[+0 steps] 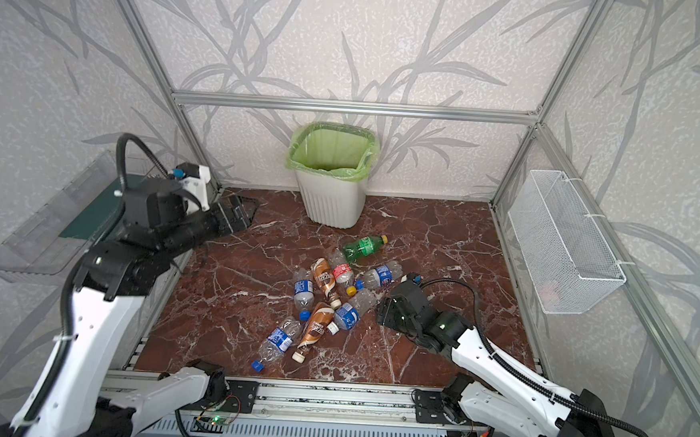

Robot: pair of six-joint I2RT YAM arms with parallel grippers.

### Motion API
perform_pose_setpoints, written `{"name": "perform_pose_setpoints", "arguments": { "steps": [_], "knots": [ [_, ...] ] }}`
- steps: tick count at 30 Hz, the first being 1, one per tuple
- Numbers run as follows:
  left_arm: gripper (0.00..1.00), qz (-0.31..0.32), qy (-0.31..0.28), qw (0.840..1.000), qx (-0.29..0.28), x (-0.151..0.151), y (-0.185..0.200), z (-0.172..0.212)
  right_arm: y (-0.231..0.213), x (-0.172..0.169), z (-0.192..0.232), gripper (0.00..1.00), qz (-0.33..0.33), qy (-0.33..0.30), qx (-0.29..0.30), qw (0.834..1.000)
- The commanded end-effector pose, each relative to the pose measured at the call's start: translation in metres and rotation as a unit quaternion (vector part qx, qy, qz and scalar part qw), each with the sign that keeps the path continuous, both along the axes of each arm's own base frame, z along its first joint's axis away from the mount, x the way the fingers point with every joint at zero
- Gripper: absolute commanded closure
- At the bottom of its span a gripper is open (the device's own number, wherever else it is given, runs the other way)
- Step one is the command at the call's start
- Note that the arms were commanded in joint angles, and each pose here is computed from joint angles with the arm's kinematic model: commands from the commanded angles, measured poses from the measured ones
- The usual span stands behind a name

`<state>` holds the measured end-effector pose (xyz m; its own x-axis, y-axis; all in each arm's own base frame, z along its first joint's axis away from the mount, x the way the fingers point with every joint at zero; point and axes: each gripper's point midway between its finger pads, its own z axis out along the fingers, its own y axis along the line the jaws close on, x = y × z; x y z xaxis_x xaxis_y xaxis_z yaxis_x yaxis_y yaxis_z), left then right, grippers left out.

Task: Throw the plastic bottles in the bin
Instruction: 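Bring the left gripper back down over the bottle pile, then lower the right gripper and close it on the clear blue-labelled bottle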

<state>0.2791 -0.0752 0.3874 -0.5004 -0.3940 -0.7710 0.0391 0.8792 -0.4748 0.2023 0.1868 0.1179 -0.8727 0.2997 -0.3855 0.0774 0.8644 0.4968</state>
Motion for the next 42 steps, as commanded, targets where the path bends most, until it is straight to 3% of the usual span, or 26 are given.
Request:
{"name": "perform_pose_setpoints", "arguments": {
  "steps": [1,7,16,31,42],
  "knots": [
    [0.07,0.009,0.057,0.998,-0.006,-0.006,0.001,-0.059,0.005,0.002,-0.003,0.31,-0.001,0.005,0.010,1.000],
    [0.09,0.021,0.137,0.990,-0.037,-0.035,0.002,-0.139,0.009,0.001,-0.006,0.31,-0.026,0.022,0.036,0.999],
    [0.11,0.021,0.206,0.977,-0.047,-0.046,-0.002,-0.201,0.007,0.002,-0.016,0.30,-0.083,0.041,0.074,0.993],
    [0.12,0.010,0.247,0.968,-0.043,-0.051,-0.007,-0.233,0.026,0.010,-0.026,0.29,-0.117,0.077,0.118,0.983],
    [0.13,0.007,0.254,0.966,-0.039,-0.057,-0.006,-0.238,0.054,0.015,-0.035,0.19,-0.134,0.094,0.144,0.976]
  ]
}}
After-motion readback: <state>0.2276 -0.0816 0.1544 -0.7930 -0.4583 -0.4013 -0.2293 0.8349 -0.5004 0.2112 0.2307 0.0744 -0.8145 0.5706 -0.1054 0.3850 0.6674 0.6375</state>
